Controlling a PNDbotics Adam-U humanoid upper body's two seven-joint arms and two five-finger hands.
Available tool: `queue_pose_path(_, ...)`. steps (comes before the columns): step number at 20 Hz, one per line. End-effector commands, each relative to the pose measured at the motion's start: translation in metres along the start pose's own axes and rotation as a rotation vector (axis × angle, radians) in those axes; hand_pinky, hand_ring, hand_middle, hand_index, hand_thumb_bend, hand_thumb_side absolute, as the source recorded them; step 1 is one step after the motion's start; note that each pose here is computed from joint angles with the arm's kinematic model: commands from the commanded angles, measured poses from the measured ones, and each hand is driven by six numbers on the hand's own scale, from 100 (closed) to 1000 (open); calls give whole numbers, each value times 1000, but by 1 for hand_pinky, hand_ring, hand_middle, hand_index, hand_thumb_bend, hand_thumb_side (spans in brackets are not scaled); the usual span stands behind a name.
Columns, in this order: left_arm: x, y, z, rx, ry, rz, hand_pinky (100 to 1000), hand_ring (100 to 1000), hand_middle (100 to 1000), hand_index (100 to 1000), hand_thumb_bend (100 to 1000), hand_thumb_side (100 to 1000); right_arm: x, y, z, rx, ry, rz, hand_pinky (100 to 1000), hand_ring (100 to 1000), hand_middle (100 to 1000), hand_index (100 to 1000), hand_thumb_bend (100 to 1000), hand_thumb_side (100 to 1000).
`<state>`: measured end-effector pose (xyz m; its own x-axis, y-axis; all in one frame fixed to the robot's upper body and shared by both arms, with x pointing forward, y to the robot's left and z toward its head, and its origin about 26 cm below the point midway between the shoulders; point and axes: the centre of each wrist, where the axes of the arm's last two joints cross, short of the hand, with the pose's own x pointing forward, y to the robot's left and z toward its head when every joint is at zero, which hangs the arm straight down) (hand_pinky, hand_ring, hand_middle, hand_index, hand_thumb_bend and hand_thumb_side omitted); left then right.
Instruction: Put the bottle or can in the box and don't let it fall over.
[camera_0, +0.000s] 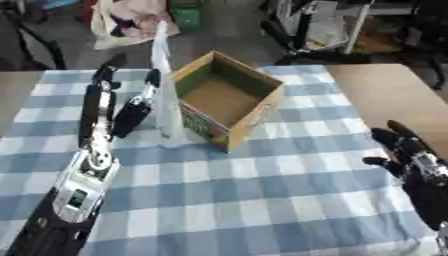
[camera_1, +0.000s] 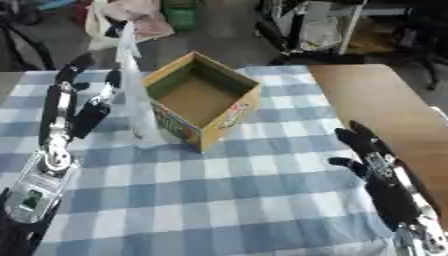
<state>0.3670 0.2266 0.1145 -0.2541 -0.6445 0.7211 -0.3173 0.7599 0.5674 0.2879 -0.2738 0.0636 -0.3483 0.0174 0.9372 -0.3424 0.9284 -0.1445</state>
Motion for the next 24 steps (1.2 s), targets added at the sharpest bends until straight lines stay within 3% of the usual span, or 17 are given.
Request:
queue_pose_path(1,1,8,-12,13,-18,-29,808,928,821,930,390,781,5,-1,-4,10,-19,6,753,1000,880,998,100,806)
queue_pose_path(24,-8,16,-68,-11,-20,-93,790,905,807,922,326,798,4,2,-6,34,-15,-2,754,1000,881,998,100,808)
